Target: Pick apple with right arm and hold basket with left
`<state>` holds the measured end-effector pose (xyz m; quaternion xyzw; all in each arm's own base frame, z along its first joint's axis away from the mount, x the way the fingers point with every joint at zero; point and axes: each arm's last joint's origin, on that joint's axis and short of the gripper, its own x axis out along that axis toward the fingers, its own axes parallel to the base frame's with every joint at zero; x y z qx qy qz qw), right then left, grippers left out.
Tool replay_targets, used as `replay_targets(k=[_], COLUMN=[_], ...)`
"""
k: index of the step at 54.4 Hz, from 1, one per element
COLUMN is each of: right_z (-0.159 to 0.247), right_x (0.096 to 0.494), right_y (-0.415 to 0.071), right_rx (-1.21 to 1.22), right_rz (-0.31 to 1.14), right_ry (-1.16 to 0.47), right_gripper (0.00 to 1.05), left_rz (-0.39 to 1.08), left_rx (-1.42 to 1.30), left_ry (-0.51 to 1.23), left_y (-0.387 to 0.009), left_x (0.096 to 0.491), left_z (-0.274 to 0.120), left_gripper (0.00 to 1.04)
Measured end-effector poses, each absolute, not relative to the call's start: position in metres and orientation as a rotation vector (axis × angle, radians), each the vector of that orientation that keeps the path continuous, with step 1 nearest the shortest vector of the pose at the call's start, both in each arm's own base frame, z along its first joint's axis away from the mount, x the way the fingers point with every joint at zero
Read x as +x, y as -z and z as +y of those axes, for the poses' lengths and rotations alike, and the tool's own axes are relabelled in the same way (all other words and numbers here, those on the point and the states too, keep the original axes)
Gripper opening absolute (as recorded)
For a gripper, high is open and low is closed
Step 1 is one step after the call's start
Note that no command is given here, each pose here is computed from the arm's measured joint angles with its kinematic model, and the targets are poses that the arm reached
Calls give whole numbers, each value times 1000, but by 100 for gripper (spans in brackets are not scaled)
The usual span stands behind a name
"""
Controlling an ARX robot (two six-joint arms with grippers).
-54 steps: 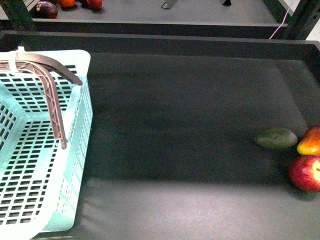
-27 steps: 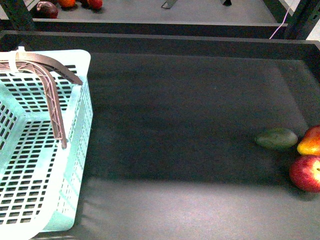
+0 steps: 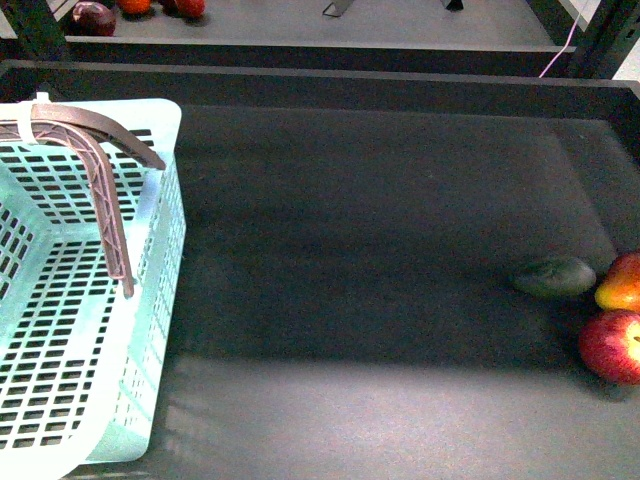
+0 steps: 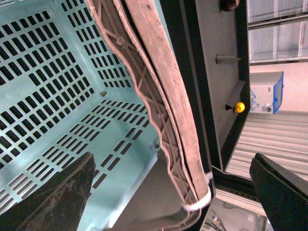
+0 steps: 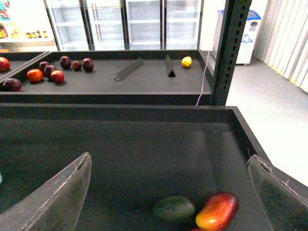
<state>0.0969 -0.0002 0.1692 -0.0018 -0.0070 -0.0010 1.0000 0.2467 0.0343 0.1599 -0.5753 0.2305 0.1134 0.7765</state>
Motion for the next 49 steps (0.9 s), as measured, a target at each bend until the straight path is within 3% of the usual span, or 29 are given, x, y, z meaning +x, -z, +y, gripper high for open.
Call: replay_targets(k=[25, 37, 43, 49], right_z=[0, 0, 0, 0], right_x=[97, 97, 97, 97], right_y=[-169, -169, -169, -169], right_rx=[-4, -4, -4, -4], right_rz=[-14, -14, -14, -14], right_ry=[2, 2, 2, 2], right_gripper=[96, 96, 96, 96], left_rz=[531, 542, 539, 541], left_rx=[-1253, -1254, -1267, -1320], left_ry=[-383, -412, -414, -416], left_y=[-141, -136, -137, -141], left_x=[304, 311, 316, 314], left_z=[34, 38, 39, 38], left_gripper=[97, 55, 29, 18])
